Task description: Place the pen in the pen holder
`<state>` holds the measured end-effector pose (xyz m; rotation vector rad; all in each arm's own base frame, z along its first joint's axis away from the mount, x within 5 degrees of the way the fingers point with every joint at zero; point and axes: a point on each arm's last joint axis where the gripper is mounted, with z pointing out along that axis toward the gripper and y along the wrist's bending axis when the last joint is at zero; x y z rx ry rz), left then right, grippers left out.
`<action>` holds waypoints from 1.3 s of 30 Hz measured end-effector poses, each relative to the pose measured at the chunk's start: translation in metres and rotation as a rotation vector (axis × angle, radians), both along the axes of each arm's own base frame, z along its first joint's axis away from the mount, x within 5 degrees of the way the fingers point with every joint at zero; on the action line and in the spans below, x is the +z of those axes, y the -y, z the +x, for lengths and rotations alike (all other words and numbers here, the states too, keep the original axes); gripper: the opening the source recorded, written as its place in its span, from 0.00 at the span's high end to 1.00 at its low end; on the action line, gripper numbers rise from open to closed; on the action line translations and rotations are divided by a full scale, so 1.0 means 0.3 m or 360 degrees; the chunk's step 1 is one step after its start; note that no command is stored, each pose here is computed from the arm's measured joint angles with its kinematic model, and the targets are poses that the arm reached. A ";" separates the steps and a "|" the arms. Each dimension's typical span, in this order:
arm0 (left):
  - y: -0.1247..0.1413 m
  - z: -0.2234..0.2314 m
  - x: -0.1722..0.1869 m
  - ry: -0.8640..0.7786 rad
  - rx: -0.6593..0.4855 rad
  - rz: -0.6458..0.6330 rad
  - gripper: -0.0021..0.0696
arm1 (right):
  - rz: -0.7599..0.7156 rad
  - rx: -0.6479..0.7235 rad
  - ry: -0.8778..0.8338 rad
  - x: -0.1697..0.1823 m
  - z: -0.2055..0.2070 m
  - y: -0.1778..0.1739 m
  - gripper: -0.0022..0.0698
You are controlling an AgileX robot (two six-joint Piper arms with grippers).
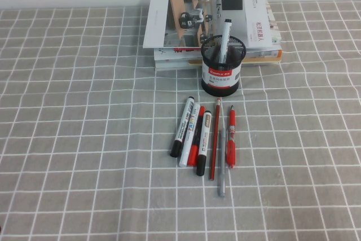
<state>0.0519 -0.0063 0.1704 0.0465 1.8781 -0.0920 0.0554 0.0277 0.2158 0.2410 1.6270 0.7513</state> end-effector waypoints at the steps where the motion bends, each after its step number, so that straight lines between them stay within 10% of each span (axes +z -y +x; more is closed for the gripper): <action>1: 0.000 0.000 0.000 0.0000 0.0000 0.0000 0.98 | -0.0007 0.0000 0.0002 0.000 0.000 0.000 0.99; 39: 0.000 0.000 0.000 0.0000 0.0000 0.0000 0.98 | 0.0112 0.0084 -0.0076 -0.051 0.000 -0.016 0.99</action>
